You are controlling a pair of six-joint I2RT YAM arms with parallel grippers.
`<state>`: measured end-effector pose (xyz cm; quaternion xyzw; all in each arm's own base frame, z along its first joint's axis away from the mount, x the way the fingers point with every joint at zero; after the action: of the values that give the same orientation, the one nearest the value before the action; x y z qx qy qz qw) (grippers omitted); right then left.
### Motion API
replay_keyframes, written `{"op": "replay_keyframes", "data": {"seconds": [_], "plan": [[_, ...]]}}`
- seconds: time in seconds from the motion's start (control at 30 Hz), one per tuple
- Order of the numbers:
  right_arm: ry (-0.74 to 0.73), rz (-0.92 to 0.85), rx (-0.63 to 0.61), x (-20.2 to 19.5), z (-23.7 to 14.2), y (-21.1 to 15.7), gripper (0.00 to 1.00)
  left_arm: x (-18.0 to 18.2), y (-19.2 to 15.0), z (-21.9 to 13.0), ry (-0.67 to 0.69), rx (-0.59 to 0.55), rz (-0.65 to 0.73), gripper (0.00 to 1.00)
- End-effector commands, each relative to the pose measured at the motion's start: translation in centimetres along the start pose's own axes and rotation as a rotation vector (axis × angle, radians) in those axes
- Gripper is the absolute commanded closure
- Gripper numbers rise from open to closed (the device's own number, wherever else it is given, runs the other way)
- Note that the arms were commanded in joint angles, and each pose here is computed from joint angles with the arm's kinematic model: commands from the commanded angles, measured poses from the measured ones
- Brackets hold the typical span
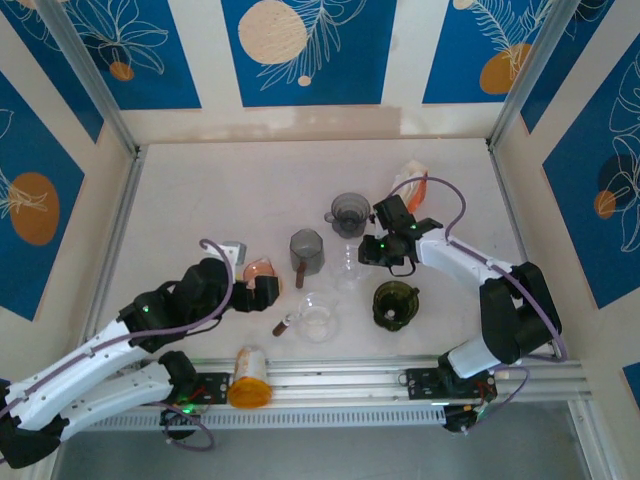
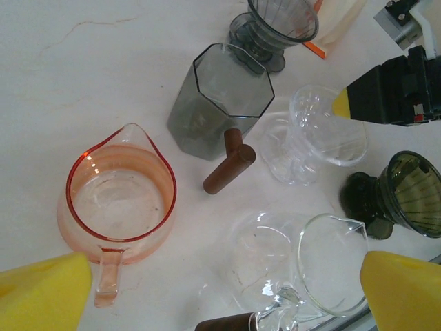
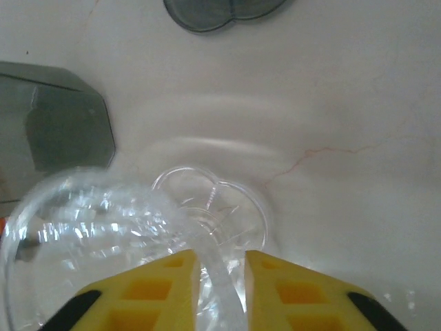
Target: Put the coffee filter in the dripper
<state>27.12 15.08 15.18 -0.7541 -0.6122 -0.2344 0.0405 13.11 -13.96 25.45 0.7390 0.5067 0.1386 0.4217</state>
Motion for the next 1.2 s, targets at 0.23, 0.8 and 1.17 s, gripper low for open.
{"op": "replay_keyframes", "data": {"seconds": [0.23, 0.8, 1.17], "plan": [[0.040, -0.012, -0.030, 0.6, -2.7, -0.6, 0.99, 0.7, -0.3, -0.8, 0.047, -0.012, 0.021, 0.00], [0.278, -0.172, -0.061, 6.1, -13.9, -4.5, 1.00, 3.0, -0.8, -3.1, 0.178, -0.093, 0.010, 0.00], [0.241, -0.295, 0.093, 10.1, -12.0, -8.7, 1.00, 3.5, -1.5, -3.4, 0.181, -0.105, 0.006, 0.00]]}}
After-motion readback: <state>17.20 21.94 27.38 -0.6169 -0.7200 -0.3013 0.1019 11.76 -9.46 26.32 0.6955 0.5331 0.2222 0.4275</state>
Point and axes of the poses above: each hand's point on the last joint's axis, 136 mm out from that joint toward the fingers, its own z axis out along the fingers, its own x axis along the line the jaws close on, y = z × x, the point moved 8 cm from there along -z, back along the fingers, and after that the axes turned 13 degrees about z, right-handed, at the moved point
